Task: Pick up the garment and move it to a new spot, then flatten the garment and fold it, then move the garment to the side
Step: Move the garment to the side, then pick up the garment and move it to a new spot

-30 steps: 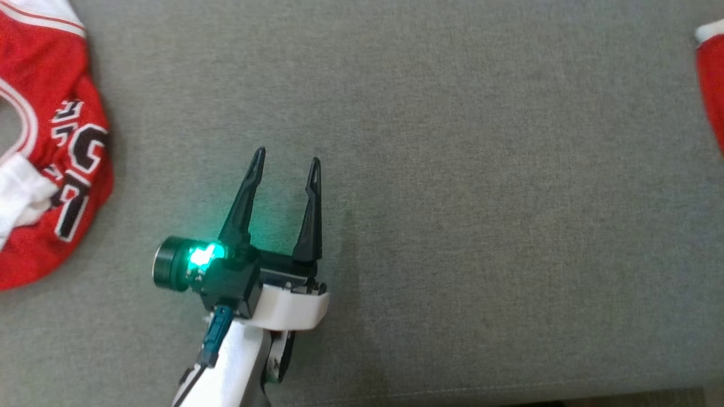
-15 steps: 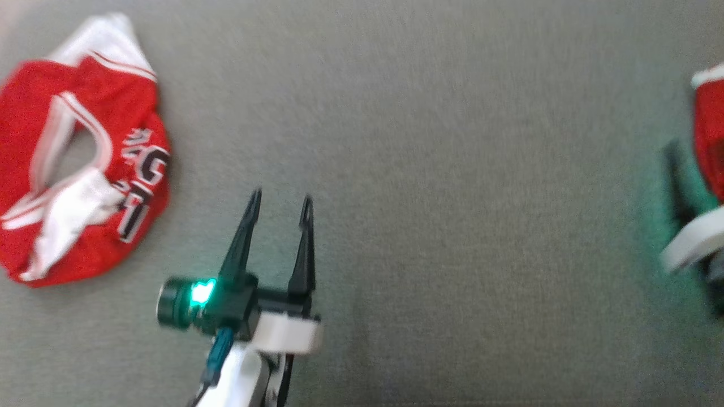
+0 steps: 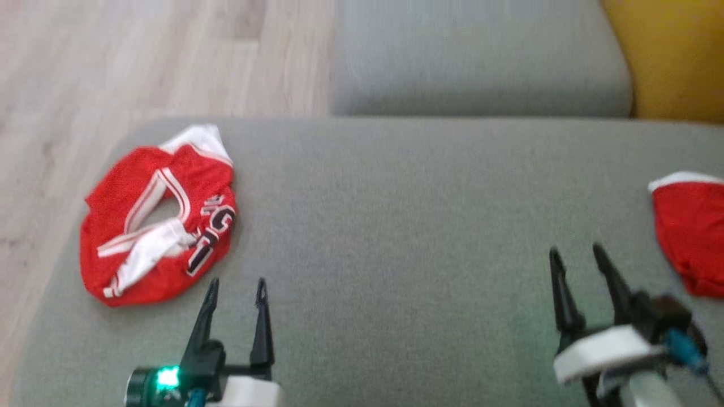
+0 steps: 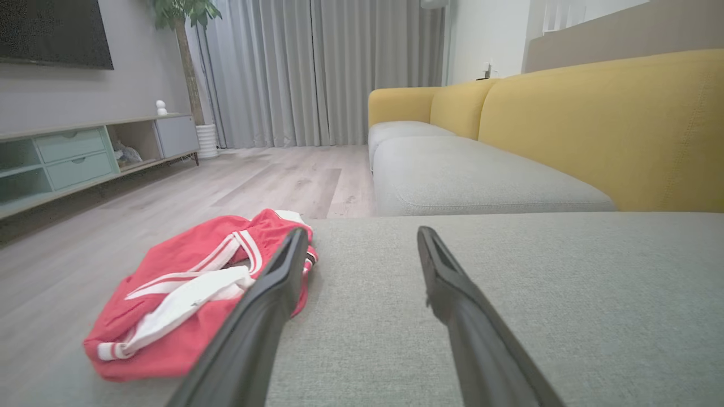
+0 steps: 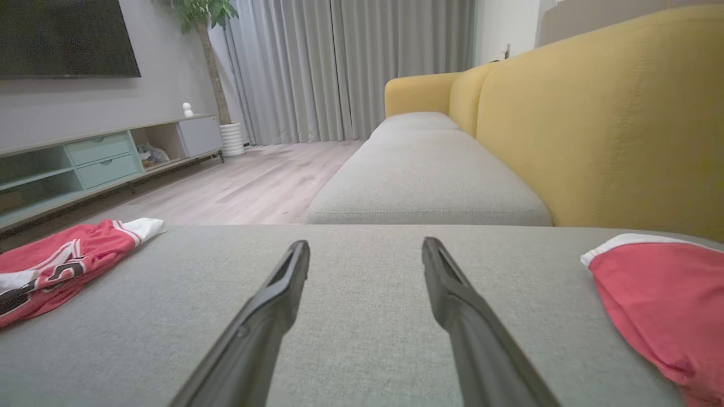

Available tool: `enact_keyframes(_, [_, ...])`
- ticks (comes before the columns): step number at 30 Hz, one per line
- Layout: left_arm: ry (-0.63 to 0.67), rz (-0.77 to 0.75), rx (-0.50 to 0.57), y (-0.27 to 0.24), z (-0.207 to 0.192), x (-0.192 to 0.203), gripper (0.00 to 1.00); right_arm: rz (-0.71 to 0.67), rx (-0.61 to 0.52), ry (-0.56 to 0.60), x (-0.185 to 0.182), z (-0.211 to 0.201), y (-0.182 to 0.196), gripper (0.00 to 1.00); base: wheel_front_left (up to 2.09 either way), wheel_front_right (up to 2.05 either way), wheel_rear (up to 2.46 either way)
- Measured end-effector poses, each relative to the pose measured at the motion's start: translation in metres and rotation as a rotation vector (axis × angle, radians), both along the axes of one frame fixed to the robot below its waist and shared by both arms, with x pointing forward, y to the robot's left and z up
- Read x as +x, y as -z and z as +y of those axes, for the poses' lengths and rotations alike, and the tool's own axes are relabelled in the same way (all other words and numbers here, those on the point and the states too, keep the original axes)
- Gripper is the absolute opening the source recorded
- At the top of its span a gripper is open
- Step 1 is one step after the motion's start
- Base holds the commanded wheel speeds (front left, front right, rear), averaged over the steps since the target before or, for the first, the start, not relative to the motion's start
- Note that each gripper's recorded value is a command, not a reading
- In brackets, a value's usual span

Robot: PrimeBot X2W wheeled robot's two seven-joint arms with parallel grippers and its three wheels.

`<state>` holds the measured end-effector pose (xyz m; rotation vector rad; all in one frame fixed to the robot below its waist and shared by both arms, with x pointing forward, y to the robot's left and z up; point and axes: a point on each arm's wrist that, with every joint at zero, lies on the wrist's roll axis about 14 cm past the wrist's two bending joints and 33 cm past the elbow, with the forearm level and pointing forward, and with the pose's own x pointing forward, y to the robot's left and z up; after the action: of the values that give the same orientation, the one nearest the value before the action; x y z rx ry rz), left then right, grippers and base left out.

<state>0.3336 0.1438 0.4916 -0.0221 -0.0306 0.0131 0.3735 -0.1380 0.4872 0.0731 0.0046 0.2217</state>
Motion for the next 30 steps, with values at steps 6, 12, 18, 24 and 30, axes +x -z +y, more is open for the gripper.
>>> enact_keyframes(6, [-0.053, -0.004, 0.019, 0.003, 0.018, -0.021, 1.0, 0.025, -0.011, 0.017, -0.045, 0.003, 0.014, 1.0, 0.0, 0.0, 0.0])
enact_keyframes(12, [-0.052, -0.003, 0.034, 0.004, 0.018, -0.023, 1.0, 0.015, -0.006, 0.025, -0.049, 0.003, 0.012, 1.0, 0.0, 0.0, 0.0])
enact_keyframes(18, [-0.051, 0.003, 0.039, 0.006, 0.019, -0.024, 1.0, 0.025, -0.007, 0.024, -0.048, 0.003, 0.015, 1.0, 0.0, 0.0, 0.0])
enact_keyframes(24, [-0.114, 0.008, 0.029, 0.008, 0.038, -0.033, 1.0, 0.061, -0.012, -0.03, -0.044, 0.019, 0.025, 1.0, 0.0, 0.0, 0.0])
enact_keyframes(30, [-0.281, 0.025, 0.015, 0.014, 0.084, -0.06, 1.0, 0.075, -0.026, -0.158, -0.028, 0.059, 0.027, 1.0, 0.0, 0.0, 0.0])
